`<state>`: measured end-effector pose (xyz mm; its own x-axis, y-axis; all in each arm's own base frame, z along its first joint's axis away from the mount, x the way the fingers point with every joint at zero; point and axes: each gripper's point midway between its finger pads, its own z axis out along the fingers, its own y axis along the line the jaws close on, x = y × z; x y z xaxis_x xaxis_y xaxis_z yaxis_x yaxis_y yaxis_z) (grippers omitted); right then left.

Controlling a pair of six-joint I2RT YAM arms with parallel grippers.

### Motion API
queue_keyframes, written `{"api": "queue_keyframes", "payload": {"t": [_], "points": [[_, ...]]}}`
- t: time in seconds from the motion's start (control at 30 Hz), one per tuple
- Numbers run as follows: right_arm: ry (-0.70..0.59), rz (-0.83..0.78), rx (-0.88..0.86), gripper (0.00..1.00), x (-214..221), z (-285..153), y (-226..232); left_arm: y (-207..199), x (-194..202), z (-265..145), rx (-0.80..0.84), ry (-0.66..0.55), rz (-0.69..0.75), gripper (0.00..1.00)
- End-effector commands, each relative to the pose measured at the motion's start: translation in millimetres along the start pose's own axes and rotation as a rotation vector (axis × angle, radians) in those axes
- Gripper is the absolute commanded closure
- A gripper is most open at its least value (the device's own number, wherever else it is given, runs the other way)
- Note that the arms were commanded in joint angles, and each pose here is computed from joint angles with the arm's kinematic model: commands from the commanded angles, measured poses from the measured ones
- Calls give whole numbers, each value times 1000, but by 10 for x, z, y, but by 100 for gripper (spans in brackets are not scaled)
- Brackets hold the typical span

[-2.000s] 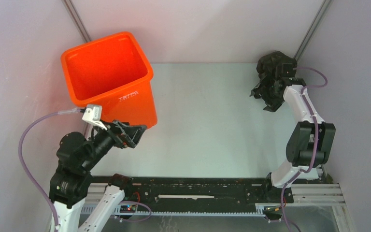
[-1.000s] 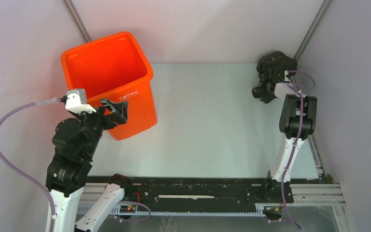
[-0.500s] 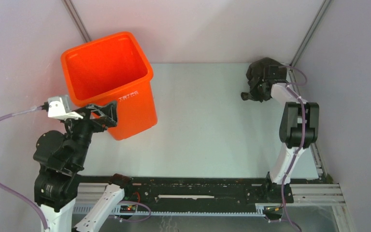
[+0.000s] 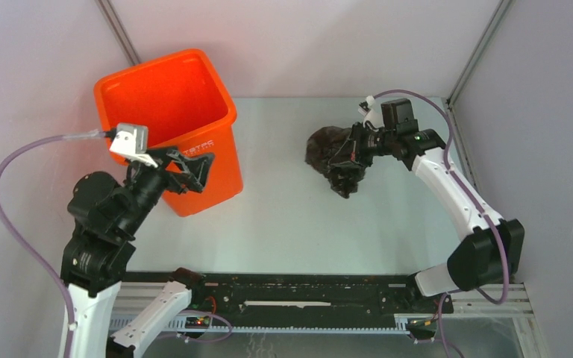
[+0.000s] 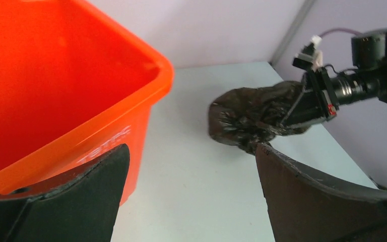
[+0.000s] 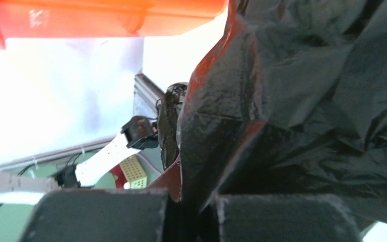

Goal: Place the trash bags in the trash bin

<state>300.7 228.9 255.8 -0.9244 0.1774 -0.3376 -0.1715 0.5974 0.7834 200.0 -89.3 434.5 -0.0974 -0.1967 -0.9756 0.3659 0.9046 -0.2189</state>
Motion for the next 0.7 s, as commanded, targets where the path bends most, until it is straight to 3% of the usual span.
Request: {"api": "queue_keyframes", "payload": {"t": [0.0, 0.1, 0.23, 0.37, 0.47, 0.67], "points": [[44, -23, -116, 100, 67, -104, 185, -390, -3, 268, 164, 78, 12, 0], [79, 36, -179, 100, 27, -92, 264, -741, 179, 516, 237, 168, 69, 0], [138, 96, -230, 100, 70, -205, 379, -1251, 255, 774, 405, 196, -8, 0], [203, 106, -213, 100, 194, -328, 472, -1581, 611, 989, 508, 280, -29, 0], [247, 122, -247, 100, 309, -382, 597, -1749, 948, 1057, 494, 339, 71, 0], [292, 80, -293, 100, 530, -444, 802, -1871, 1390, 1017, 506, 285, 344, 0]]}}
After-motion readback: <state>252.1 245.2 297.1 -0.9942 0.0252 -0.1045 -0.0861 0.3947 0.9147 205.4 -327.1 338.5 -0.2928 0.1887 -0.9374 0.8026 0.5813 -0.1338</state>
